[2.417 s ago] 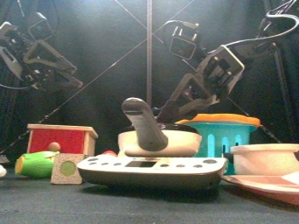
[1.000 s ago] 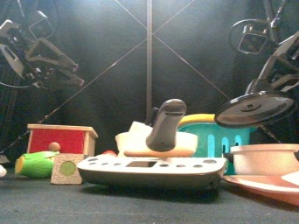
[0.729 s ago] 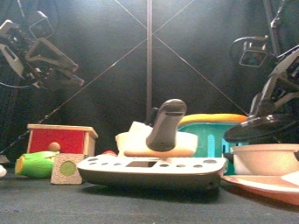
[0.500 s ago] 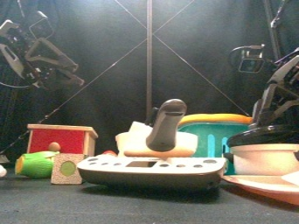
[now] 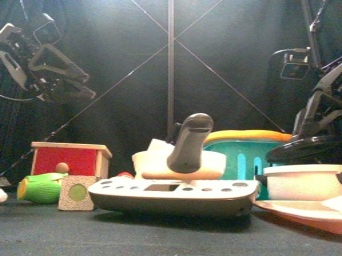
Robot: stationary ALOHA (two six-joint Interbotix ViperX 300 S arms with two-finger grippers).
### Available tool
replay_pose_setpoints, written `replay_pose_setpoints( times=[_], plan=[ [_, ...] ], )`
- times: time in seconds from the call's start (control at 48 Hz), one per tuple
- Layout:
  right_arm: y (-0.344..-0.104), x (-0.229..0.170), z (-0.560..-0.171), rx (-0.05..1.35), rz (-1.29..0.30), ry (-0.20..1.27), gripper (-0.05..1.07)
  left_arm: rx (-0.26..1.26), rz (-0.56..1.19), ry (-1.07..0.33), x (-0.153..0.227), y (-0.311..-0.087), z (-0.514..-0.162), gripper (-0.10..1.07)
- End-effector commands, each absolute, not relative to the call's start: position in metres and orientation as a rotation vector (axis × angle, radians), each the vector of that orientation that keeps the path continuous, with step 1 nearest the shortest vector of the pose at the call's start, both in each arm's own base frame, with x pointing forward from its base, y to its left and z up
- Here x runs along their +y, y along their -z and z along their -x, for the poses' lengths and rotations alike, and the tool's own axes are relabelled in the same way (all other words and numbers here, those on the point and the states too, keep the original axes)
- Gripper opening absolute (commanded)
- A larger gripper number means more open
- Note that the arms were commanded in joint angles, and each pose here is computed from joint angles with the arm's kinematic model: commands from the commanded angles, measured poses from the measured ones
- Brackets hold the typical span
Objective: Place pot lid on pot
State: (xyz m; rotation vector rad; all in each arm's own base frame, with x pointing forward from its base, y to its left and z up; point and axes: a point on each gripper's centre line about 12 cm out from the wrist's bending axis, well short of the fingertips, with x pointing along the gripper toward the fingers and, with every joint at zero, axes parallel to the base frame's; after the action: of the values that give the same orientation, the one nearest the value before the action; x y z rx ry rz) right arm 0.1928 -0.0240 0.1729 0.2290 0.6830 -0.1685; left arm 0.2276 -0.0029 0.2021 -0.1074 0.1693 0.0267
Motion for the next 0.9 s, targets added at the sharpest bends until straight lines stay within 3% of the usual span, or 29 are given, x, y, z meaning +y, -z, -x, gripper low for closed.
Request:
replay_pose_setpoints(
  times=[0.0, 0.875],
  plan=[
    [-0.1748, -0.0261, -0.1955, 0.673, -0.231, 0.177, 0.71, 0.154, 0.109, -0.026, -0.0032, -0.2065, -0.2298, 0.85],
    [-0.1666, -0.0299, -0.1992, 0.684, -0.235, 0.195, 0.71, 0.154, 0.108, -0.027, -0.0028, -0.2065, -0.2298, 0.85]
  ],
)
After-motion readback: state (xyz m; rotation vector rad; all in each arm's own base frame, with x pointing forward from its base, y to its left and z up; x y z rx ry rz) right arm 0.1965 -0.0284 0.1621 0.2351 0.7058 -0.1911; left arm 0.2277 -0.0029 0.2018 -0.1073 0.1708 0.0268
